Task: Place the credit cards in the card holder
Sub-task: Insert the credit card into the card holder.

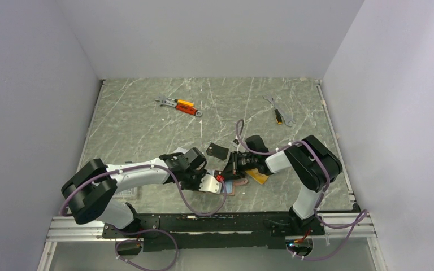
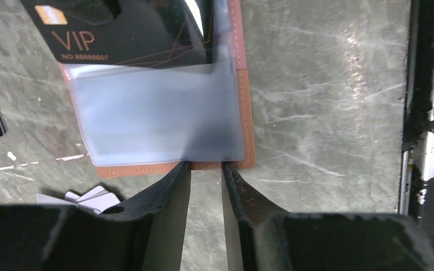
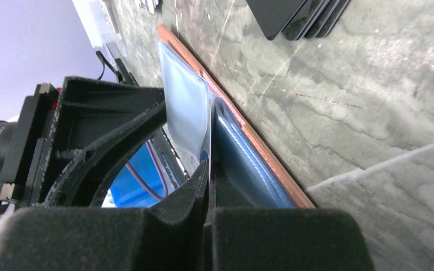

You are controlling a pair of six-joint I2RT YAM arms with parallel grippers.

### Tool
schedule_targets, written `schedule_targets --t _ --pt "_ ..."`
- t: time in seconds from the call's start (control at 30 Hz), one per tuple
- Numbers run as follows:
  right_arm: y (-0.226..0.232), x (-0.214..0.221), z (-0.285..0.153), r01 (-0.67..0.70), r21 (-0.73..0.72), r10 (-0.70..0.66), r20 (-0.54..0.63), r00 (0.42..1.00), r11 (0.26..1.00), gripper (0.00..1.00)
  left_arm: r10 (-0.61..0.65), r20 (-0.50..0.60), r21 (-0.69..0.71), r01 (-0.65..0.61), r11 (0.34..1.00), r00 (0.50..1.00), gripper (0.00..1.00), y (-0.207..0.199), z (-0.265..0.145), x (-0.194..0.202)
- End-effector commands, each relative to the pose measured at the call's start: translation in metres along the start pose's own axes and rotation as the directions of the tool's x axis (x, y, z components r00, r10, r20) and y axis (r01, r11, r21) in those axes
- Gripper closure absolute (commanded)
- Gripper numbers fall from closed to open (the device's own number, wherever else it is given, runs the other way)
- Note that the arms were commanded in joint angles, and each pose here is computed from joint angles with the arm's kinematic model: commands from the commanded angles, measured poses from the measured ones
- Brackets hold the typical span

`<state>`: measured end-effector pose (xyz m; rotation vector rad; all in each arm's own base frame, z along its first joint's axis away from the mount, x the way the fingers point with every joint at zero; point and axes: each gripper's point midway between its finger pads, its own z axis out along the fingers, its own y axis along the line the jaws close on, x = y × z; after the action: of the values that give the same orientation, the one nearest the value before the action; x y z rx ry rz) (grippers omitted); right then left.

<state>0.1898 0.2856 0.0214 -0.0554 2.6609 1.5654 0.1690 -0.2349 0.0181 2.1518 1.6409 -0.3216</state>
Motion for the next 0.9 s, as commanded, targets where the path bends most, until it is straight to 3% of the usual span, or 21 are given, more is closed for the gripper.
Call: schedule_targets --t 0.0,0.27,0.6,0.87 --pt "0.004 -0.019 -0.001 0.047 0.005 -0.047 0.102 0.994 0.999 1.00 -0.041 0.003 0.202 0.040 0.979 0.999 0.68 -0.054 0.010 0.003" --pt "0.005 -0.016 0.001 0.027 -0.038 -0.022 0.108 0.994 0.999 1.00 -0.048 -0.022 0.219 0.051 0.974 0.999 0.70 -0.062 0.011 0.007" --pt "-0.008 0.016 0.008 0.004 -0.014 -0.004 0.004 1.000 1.000 1.00 -0.059 -0.064 0.178 0.070 0.982 0.996 0.72 -0.054 0.015 0.013" --pt "-0.008 0.017 0.007 0.023 0.011 -0.022 -0.042 0.999 1.000 1.00 -0.060 -0.073 0.160 0.071 0.985 0.996 0.72 -0.049 0.015 0.013"
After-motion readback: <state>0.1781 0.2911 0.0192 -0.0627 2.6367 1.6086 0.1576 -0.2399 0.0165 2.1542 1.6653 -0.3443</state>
